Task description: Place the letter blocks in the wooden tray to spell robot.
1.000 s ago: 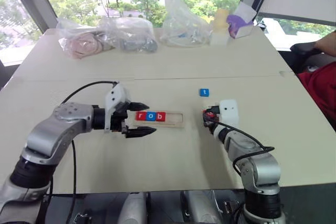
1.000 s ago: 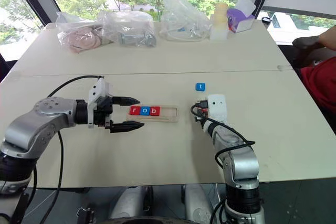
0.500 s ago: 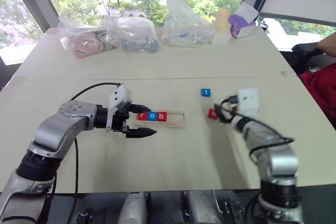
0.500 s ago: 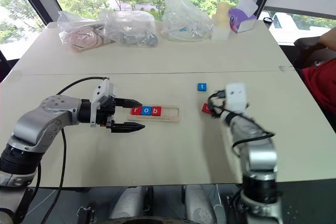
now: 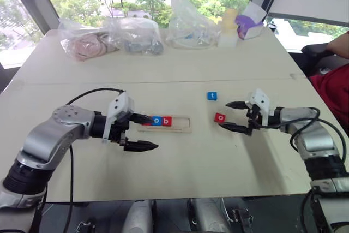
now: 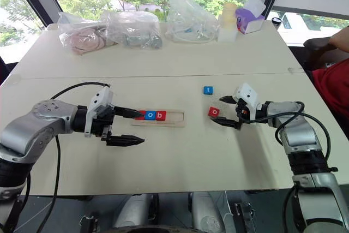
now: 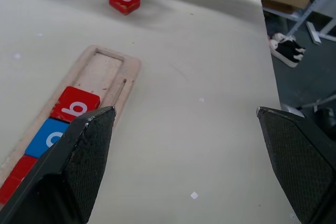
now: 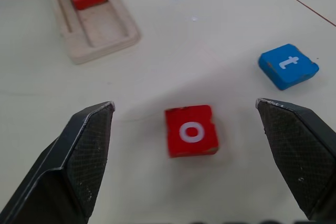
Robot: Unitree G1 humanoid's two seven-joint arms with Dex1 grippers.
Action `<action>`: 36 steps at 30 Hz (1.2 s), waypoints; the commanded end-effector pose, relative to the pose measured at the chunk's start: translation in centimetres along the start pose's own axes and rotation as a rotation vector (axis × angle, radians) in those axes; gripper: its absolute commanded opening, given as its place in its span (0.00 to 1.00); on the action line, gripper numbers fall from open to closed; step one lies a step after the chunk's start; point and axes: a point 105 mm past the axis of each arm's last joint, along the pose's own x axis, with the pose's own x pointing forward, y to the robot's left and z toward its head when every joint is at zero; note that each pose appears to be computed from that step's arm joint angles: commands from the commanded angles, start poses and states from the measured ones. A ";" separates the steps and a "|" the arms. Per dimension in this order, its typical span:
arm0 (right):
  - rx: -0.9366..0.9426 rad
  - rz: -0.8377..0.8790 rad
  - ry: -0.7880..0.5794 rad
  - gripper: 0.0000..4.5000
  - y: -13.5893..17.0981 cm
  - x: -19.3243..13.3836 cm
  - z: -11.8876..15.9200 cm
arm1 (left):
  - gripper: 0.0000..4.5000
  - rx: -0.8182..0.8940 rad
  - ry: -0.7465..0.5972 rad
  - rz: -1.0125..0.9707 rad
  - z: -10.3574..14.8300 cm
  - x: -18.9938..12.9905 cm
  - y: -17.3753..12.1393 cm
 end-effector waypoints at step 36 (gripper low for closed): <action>-0.183 0.191 -0.089 0.27 8.1 11.2 6.7 | 1.00 -0.008 0.102 0.179 -1.2 -4.9 0.7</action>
